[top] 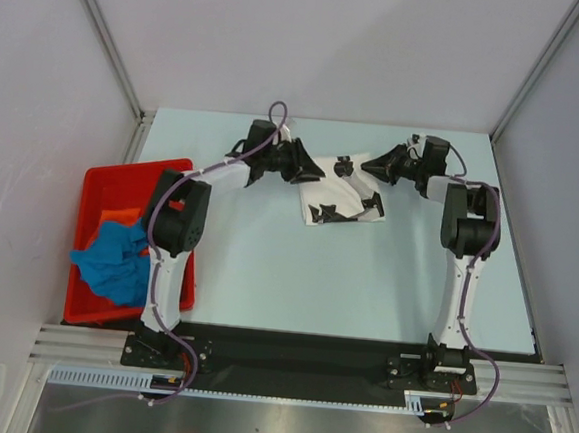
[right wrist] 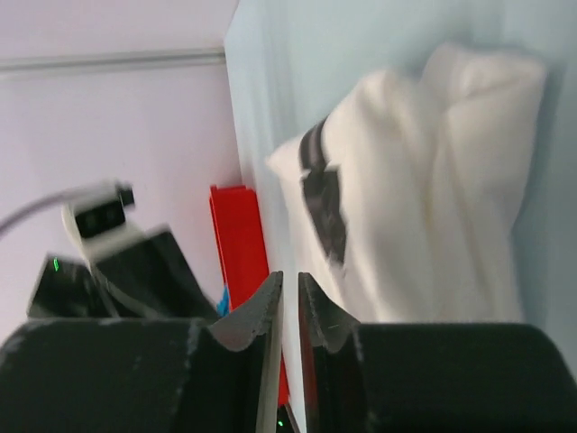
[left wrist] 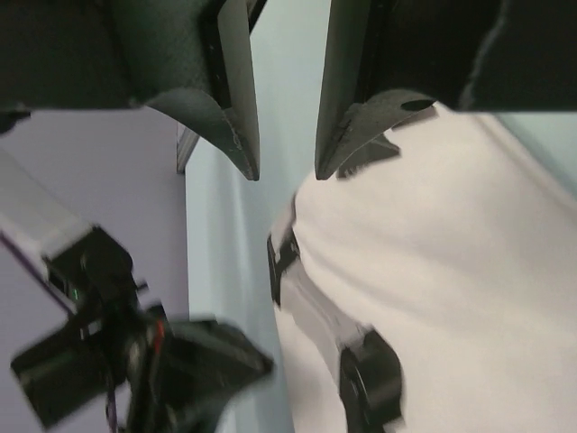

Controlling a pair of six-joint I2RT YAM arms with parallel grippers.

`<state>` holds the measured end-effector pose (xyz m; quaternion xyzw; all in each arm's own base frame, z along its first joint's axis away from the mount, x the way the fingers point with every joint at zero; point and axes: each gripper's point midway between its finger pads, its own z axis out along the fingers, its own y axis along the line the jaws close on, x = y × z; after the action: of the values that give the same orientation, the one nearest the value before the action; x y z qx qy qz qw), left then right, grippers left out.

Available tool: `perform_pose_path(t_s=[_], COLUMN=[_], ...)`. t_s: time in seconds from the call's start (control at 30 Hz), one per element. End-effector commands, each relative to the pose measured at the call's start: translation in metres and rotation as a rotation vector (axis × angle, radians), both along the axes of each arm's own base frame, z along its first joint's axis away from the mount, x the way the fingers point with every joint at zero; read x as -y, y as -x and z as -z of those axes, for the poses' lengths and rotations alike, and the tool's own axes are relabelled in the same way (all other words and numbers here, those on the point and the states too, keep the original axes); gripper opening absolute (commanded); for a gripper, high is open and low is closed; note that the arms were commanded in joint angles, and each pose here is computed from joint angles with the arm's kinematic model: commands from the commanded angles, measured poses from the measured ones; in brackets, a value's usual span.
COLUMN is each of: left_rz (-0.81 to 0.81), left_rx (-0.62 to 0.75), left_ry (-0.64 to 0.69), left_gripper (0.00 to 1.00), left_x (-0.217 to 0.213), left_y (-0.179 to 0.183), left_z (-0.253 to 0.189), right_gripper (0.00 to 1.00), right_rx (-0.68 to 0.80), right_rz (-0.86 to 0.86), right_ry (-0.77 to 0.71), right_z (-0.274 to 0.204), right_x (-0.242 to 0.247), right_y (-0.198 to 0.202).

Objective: Fold and stack the t-shirts
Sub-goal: Fold the tshirt

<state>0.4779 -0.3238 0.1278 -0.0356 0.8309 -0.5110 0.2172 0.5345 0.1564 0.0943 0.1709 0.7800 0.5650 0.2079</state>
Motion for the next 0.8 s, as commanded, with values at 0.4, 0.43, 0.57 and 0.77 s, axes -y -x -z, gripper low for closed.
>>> perform_pose_path(t_s=[0.4,0.43,0.57,0.77], left_rz=[0.172,0.178,0.198,0.188], left_rx=[0.012,-0.002,-0.005,0.016], left_ry=[-0.170,-0.189,-0.247,-0.270], left_gripper=[0.36,0.36,0.36,0.36], left_x=[-0.013,-0.021,-0.038,-0.051], left_y=[0.150,0.163,0.187,0.201], left_z=[-0.002,-0.004,-0.004,-0.022], right_gripper=[0.33,0.34,0.56,1.00], right_rx=[0.059,0.023,0.077,0.109], right_rz=[0.117,0.107,0.071,-0.051], right_ry=[0.121,0.145,0.280,0.497], right_z=[0.009,0.010,-0.025,-0.020], right_x=[0.002,0.004,0.014,0.030], right_y=[-0.108,-0.102,-0.085,-0.047])
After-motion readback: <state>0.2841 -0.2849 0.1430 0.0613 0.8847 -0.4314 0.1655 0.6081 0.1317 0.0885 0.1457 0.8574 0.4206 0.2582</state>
